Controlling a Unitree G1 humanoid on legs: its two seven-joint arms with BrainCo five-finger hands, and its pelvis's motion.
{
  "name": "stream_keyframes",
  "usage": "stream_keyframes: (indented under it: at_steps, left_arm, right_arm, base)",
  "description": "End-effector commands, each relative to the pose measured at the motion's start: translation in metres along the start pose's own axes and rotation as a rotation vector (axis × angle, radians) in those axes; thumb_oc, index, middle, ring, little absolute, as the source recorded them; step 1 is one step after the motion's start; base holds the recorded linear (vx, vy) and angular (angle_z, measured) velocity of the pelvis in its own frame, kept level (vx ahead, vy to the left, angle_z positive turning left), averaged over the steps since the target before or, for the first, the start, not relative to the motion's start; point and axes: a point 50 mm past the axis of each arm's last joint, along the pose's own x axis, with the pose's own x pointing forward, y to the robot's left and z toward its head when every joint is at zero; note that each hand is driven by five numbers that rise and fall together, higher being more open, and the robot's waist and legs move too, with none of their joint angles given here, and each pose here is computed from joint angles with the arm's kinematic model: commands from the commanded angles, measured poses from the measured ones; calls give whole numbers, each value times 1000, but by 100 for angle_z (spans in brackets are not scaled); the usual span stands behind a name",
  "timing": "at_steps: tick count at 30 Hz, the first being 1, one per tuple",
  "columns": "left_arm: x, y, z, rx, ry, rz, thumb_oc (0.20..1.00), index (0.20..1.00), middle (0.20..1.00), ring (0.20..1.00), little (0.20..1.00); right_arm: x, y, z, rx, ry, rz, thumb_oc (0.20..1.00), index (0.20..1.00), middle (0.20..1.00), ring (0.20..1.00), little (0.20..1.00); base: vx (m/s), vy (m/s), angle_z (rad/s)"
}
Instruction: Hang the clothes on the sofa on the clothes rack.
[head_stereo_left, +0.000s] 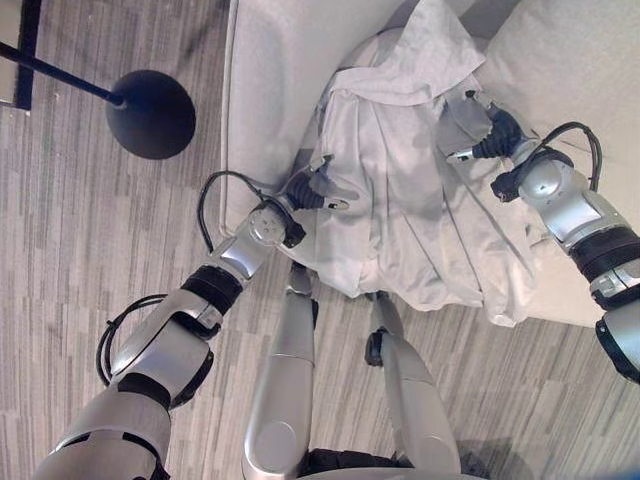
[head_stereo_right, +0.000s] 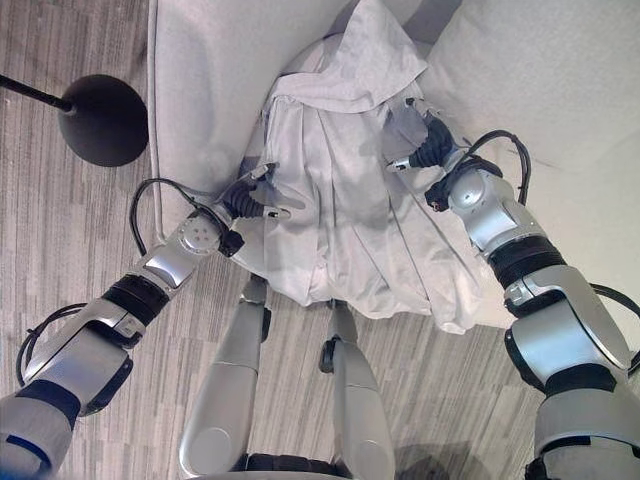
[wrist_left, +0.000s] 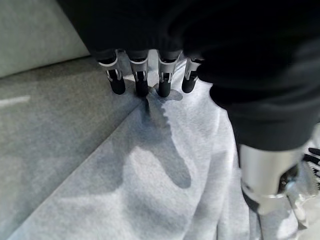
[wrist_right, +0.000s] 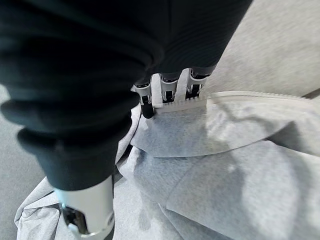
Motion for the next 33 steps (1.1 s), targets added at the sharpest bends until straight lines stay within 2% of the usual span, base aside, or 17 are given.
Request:
stream_keyframes:
  at_steps: [1, 11, 27, 33]
  left_arm:
    - [-2, 43, -4, 108, 14, 146, 1000, 1000, 1000, 1000, 1000]
    - [-4, 88, 35, 167, -119, 332, 1000, 1000, 1000, 1000, 1000]
    - [-9, 119, 78, 212, -265, 512, 1000, 1000, 1000, 1000, 1000]
    - [-6, 125, 71, 211, -215, 536, 1000, 1000, 1000, 1000, 1000]
  right_arm:
    - [-4, -52, 2, -100, -38, -151, 1000, 1000, 1000, 1000, 1000]
    - [-15, -63, -14, -85, -7, -227, 1000, 1000, 1000, 1000, 1000]
    - [-38, -37, -74, -43, 233, -211, 1000, 1000, 1000, 1000, 1000]
    - [-43, -17, -85, 15, 291, -182, 1000, 1000, 1000, 1000, 1000]
  base:
    - [0, 0, 0]
    - [4, -3, 2]
    - [1, -1, 0]
    - [0, 0, 0]
